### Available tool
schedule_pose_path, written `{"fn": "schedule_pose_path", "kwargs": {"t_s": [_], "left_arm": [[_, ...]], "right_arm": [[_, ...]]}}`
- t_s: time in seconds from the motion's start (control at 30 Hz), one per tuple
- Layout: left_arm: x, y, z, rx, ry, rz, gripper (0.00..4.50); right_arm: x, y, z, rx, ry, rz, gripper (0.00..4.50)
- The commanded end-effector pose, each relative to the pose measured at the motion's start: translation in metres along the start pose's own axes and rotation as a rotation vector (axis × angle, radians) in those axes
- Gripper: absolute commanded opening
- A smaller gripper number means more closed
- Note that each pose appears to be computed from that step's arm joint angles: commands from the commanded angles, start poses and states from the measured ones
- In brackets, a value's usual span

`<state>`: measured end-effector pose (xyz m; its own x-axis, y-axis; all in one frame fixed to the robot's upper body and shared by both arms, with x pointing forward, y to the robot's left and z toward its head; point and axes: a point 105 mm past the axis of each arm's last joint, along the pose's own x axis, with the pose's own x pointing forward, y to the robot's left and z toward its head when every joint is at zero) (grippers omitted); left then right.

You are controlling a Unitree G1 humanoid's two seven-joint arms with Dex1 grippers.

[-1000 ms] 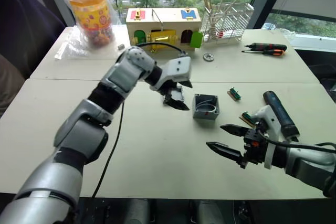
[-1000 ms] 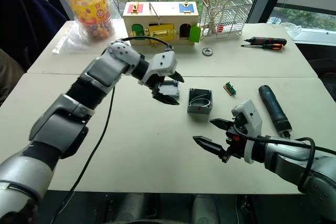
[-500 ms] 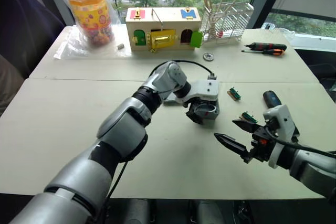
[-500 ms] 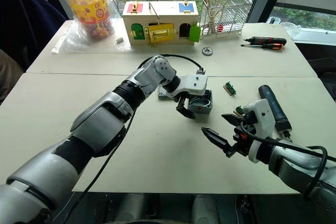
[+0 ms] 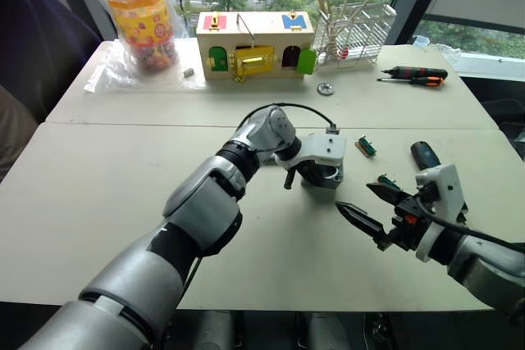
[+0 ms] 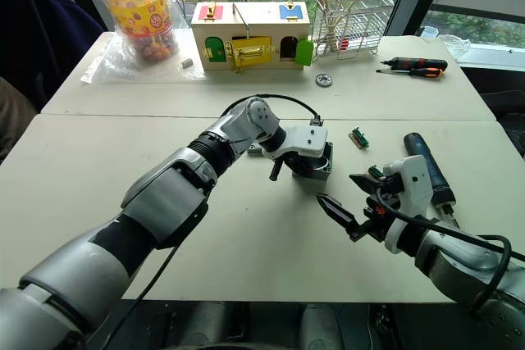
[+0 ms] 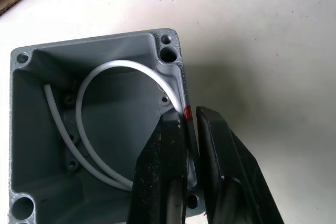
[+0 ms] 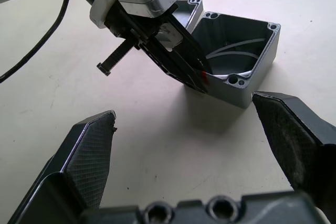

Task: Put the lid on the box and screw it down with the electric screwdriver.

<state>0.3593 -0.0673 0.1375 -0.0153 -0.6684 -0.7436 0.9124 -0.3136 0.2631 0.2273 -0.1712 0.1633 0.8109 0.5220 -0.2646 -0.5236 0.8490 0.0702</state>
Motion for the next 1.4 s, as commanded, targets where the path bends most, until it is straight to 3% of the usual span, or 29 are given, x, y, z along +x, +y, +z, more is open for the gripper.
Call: {"fn": "schedule_pose_path", "kwargs": {"t_s": [0.03,0.23,0.4,0.57,0.87,1.4], "left_arm": [[-0.011,0.008,0.014,0.037,-0.034,0.024,0.03],[-0.018,0.008,0.013,0.037,-0.043,0.014,0.03],[-0.042,-0.015,0.002,0.195,-0.115,-0.158,0.03],[-0.047,-0.025,-0.003,0.213,-0.158,-0.208,0.03],[-0.042,-0.052,-0.024,0.308,-0.071,-0.346,0.03],[-0.039,-0.063,-0.032,0.395,-0.042,-0.403,0.03]], "right_arm": [[0.0,0.005,0.007,-0.022,-0.033,0.017,4.5],[0.003,0.004,0.007,-0.025,-0.03,0.031,4.5],[0.002,0.01,0.004,-0.012,-0.006,0.076,4.5],[-0.001,0.013,0.0,-0.004,0.021,0.101,4.5],[-0.001,0.014,-0.001,-0.001,0.022,0.098,4.5],[0.001,0.018,0.0,0.009,0.003,0.089,4.5]]}}
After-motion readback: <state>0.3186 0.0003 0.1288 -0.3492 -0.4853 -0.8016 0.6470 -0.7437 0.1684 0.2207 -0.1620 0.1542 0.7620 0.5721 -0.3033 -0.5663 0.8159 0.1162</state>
